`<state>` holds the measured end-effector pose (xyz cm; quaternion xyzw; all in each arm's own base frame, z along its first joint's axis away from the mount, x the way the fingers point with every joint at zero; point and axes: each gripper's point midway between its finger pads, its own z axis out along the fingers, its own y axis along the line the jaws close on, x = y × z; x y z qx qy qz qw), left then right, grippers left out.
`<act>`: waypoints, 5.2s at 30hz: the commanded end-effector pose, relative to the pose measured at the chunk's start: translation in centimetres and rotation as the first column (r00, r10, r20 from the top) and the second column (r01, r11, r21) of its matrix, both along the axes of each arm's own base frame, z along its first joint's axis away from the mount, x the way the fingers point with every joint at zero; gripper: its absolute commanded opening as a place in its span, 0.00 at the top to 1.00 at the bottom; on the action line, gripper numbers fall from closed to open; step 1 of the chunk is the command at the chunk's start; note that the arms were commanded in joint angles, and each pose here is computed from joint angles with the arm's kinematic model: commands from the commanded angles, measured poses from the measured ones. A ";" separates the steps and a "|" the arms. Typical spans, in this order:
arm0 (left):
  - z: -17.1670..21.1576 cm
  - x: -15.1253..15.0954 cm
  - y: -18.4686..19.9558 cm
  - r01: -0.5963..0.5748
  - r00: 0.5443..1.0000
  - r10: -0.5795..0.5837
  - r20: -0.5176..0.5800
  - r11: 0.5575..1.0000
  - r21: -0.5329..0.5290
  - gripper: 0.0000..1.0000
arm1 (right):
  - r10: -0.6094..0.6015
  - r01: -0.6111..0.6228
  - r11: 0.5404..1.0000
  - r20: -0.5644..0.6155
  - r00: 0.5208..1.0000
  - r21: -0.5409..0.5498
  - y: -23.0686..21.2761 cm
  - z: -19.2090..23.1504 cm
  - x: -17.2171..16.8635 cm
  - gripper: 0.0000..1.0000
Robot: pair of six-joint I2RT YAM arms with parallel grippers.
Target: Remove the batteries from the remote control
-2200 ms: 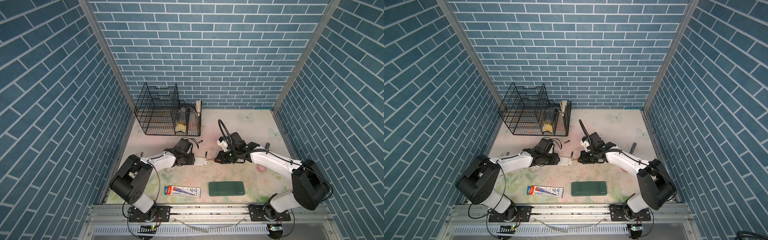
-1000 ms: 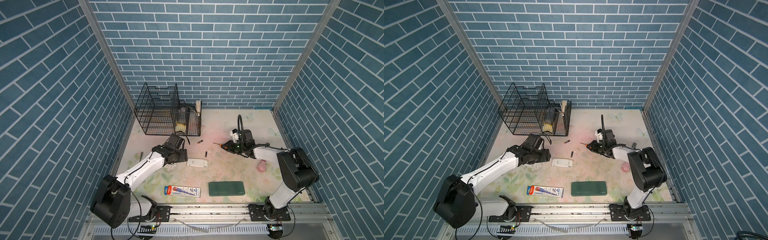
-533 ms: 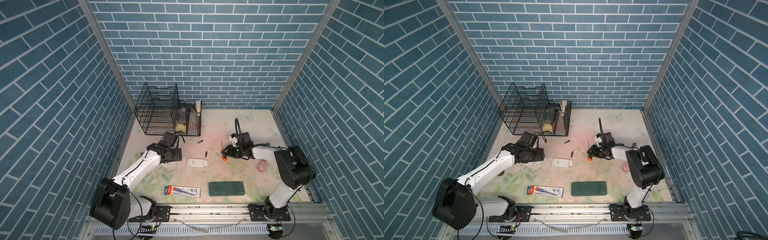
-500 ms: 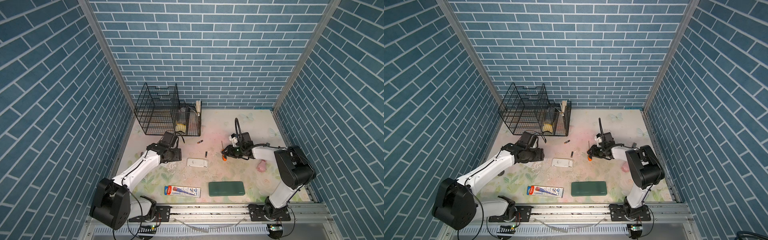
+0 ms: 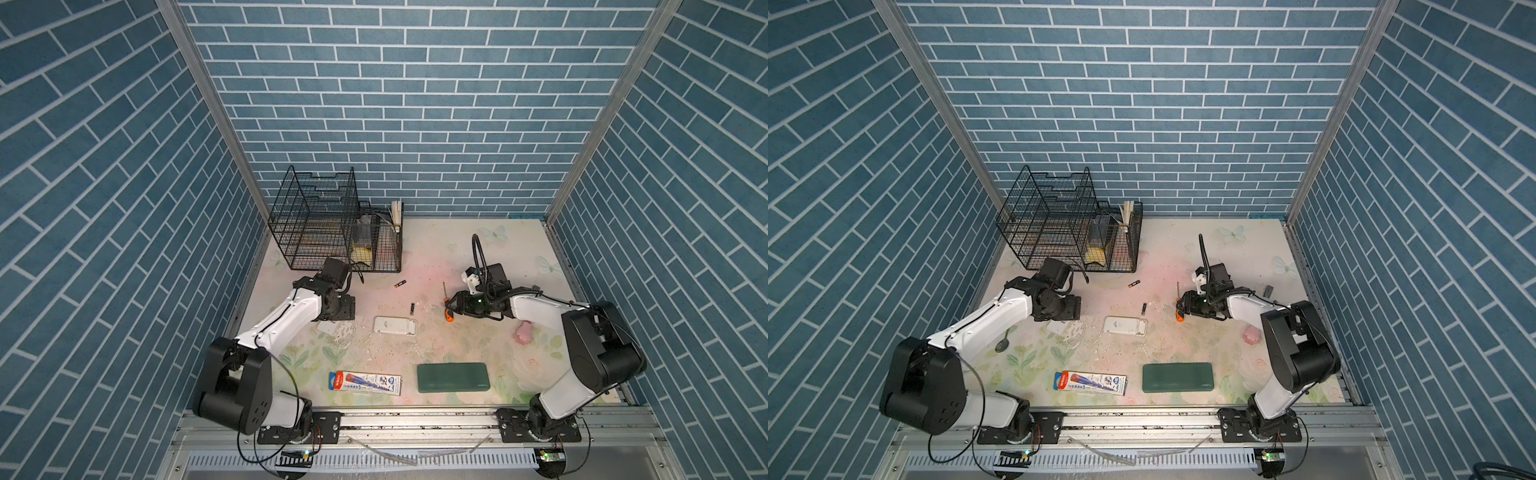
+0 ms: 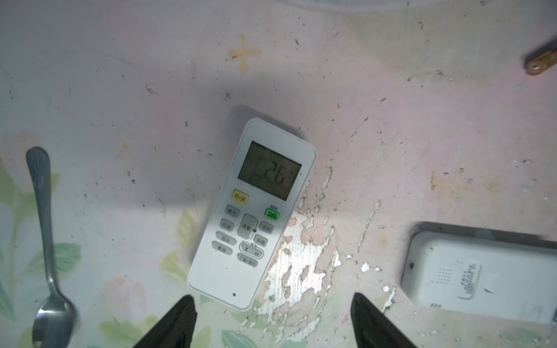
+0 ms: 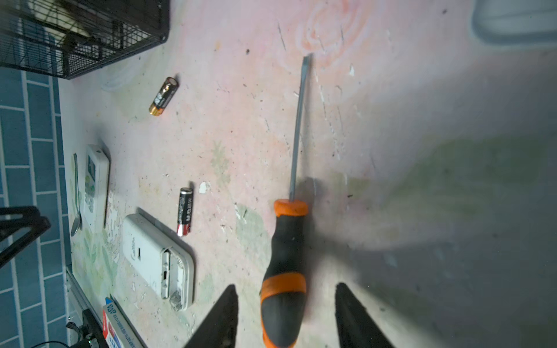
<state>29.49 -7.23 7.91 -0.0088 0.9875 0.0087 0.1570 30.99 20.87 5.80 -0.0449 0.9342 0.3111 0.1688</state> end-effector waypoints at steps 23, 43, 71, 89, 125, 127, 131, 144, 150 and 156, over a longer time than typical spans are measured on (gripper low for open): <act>-6.3 4.0 1.8 0.109 0.977 -0.081 -0.195 0.984 0.138 0.27 | -0.052 0.053 0.999 0.193 0.980 0.003 -1.3 9.9 0.6 0.46; -7.0 2.7 0.8 -0.012 0.986 0.013 -0.164 1.000 0.008 0.60 | -0.025 0.019 0.999 0.187 0.982 0.034 -0.5 9.7 0.4 0.53; 4.8 2.8 -7.1 -0.132 0.950 0.276 0.148 0.782 -0.609 0.67 | 0.186 -0.221 0.973 0.324 0.928 0.073 11.6 11.2 -3.3 0.52; 7.5 4.3 -11.8 -0.048 0.950 0.248 0.189 0.716 -0.697 0.70 | 0.332 -0.386 0.915 0.325 0.886 0.120 19.2 12.0 -5.6 0.47; 8.5 4.1 -11.6 -0.042 0.938 0.274 0.214 0.702 -0.711 0.51 | 0.372 -0.409 0.908 0.268 0.888 0.093 23.2 9.1 -4.9 1.00; 8.4 4.0 -11.3 -0.048 0.936 0.279 0.216 0.707 -0.706 0.43 | 0.369 -0.406 0.909 0.272 0.889 0.094 23.2 9.3 -4.8 1.00; 8.9 4.0 -10.5 -0.057 0.928 0.298 0.225 0.709 -0.703 0.34 | 0.373 -0.406 0.911 0.276 0.886 0.073 22.8 9.2 -4.7 1.00; 9.7 3.0 -7.3 -0.173 0.923 0.365 0.121 0.674 -0.718 0.29 | 0.495 -0.456 0.869 0.346 0.797 -0.192 19.1 8.1 -4.3 1.00; 9.9 2.1 -8.2 -0.249 0.951 0.300 -0.068 0.621 -0.743 0.31 | 0.651 -0.465 0.756 0.453 0.609 -0.462 17.1 9.0 -4.1 1.00; 10.7 1.3 -8.8 -0.331 0.936 0.297 -0.188 0.563 -0.757 0.33 | 0.759 -0.416 0.642 0.457 0.464 -0.645 16.8 9.4 -4.2 1.00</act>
